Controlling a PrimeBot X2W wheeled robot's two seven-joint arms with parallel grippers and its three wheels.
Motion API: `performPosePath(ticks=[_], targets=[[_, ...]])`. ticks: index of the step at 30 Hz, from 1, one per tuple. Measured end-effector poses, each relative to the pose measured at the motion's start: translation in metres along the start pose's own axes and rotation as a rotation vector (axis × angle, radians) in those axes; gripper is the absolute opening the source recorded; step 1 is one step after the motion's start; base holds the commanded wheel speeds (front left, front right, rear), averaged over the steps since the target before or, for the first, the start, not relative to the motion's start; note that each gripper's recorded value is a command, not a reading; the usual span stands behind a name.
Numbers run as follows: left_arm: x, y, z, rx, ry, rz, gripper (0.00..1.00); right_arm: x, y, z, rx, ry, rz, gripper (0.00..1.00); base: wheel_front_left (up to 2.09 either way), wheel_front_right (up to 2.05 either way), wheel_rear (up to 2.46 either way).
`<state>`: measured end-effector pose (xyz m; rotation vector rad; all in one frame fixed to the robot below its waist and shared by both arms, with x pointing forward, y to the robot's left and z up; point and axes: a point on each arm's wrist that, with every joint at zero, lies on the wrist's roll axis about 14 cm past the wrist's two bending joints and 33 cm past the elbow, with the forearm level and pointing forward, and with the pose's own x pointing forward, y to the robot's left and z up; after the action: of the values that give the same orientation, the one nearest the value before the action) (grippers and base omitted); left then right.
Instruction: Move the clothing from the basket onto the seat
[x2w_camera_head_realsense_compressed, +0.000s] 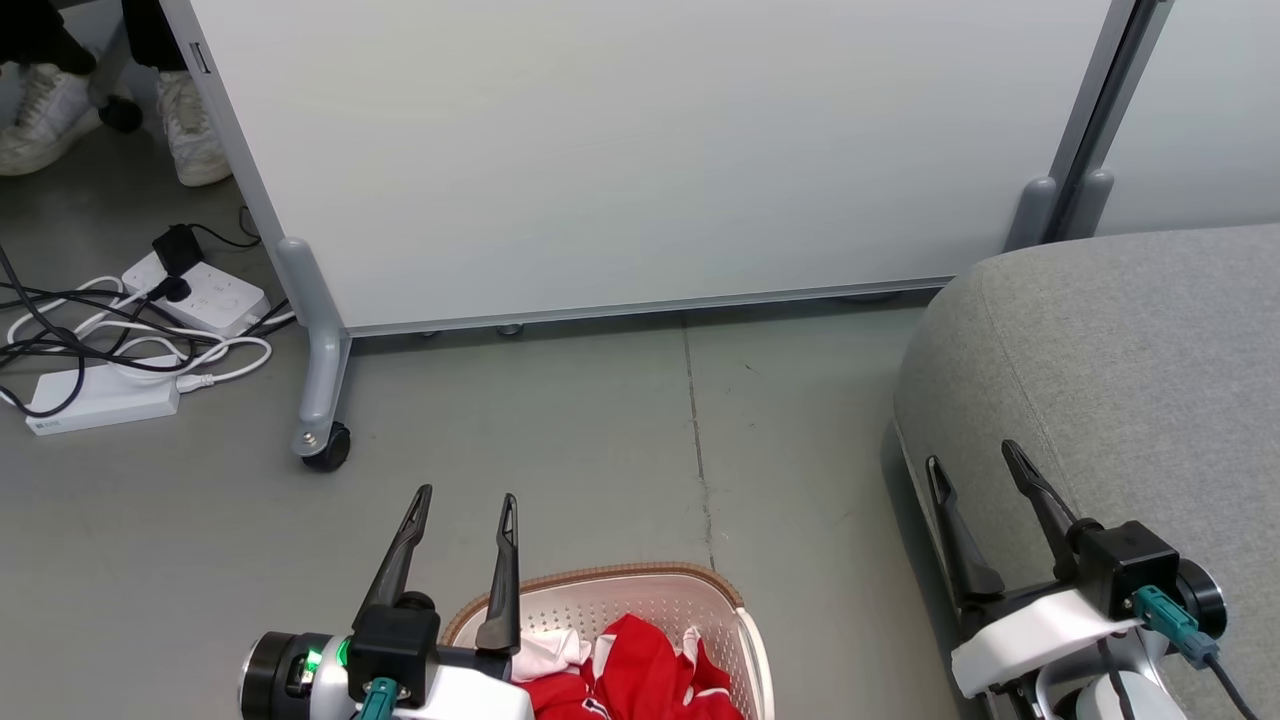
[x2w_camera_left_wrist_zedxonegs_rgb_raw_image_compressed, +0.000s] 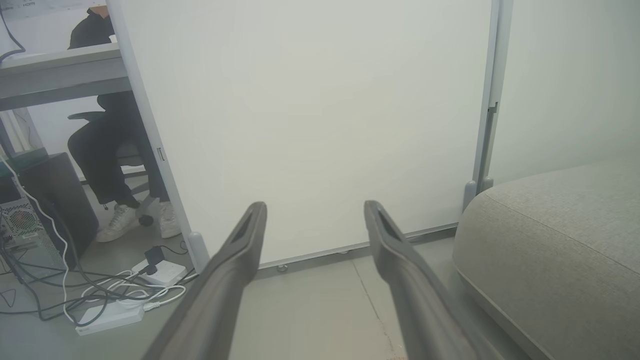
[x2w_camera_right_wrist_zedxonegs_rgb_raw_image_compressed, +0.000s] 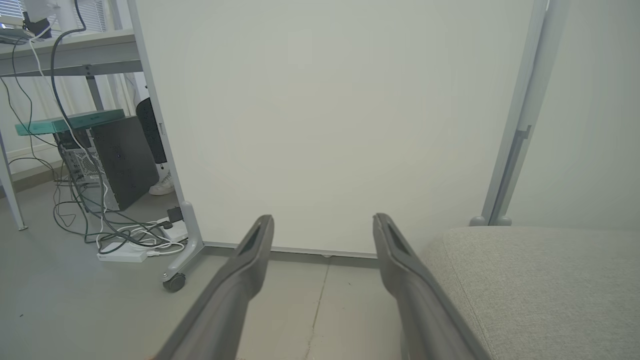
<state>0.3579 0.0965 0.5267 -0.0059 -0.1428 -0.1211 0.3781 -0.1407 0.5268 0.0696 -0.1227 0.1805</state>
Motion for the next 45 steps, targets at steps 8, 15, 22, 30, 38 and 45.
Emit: performPosePath(ticks=[8, 15, 22, 30, 38, 45], targets=[[-0.001, 0.0, 0.003, -0.001, -0.008, -0.001, 1.0, 0.001, 0.001, 0.001, 0.003, -0.004, 0.001, 1.0, 0.0, 0.0, 0.0], [-0.001, 0.0, 0.002, -0.001, -0.004, 0.001, 1.0, 0.002, 0.001, 0.002, 0.006, -0.006, 0.001, 1.0, 0.0, 0.0, 0.0], [-0.001, -0.001, 0.0, -0.001, 0.001, -0.007, 1.0, 0.001, 0.0, 0.001, 0.009, -0.005, -0.002, 1.0, 0.0, 0.0, 0.0], [-0.001, -0.004, -0.006, -0.006, 0.02, -0.018, 1.0, 0.001, -0.001, -0.001, 0.01, 0.002, -0.004, 1.0, 0.0, 0.0, 0.0], [-0.002, -0.014, -0.041, -0.019, 0.128, -0.067, 1.0, 0.0, -0.014, -0.017, -0.011, 0.05, -0.037, 1.0, 0.0, 0.0, 0.0], [0.008, -0.032, -0.092, -0.007, 0.273, -0.163, 1.0, 0.008, -0.035, -0.039, -0.03, 0.107, -0.088, 1.0, 0.0, 0.0, 0.0]])
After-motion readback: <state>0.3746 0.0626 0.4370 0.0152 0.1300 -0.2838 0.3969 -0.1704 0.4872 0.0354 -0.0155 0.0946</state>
